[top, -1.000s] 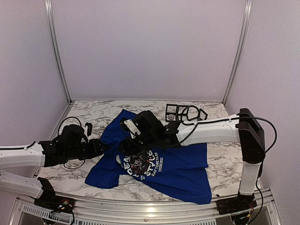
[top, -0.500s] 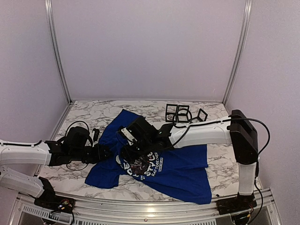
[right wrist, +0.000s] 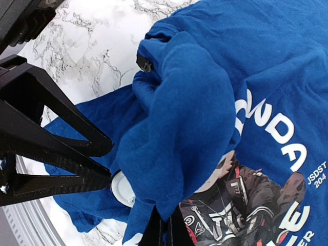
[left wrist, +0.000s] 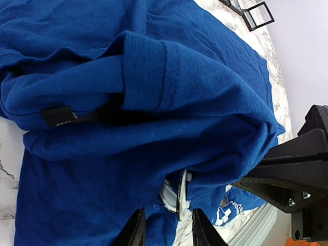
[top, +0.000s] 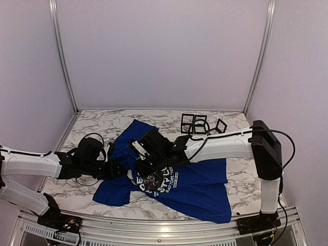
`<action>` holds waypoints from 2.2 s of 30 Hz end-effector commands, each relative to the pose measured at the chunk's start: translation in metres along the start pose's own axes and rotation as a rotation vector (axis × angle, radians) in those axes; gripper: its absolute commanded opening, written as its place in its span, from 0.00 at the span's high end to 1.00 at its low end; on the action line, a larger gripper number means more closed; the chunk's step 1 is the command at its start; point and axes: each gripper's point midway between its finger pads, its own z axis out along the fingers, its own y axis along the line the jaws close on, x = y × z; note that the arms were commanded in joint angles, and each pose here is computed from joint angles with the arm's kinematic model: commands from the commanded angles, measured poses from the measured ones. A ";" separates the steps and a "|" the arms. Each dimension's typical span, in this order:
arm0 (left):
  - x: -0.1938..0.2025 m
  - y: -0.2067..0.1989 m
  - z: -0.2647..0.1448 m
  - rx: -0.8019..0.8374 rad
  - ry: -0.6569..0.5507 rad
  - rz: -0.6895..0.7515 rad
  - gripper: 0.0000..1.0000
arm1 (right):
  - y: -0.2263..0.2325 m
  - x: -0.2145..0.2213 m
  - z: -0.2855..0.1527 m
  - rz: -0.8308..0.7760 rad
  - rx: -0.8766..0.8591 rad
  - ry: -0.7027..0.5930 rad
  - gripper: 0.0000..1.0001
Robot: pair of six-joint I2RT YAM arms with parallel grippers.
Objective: Remove the brooch from the garment
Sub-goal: Pick up the brooch from the flattened clothing.
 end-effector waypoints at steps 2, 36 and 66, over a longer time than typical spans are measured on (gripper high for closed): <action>-0.008 -0.018 0.006 0.057 -0.001 0.028 0.69 | 0.008 -0.009 -0.003 -0.010 -0.018 -0.025 1.00; -0.062 -0.027 -0.044 0.022 -0.340 -0.009 1.00 | 0.021 -0.035 -0.024 -0.037 -0.053 -0.089 1.00; -0.082 -0.079 -0.066 0.248 -0.687 0.107 1.00 | 0.021 -0.091 -0.107 0.189 -0.318 -0.358 0.54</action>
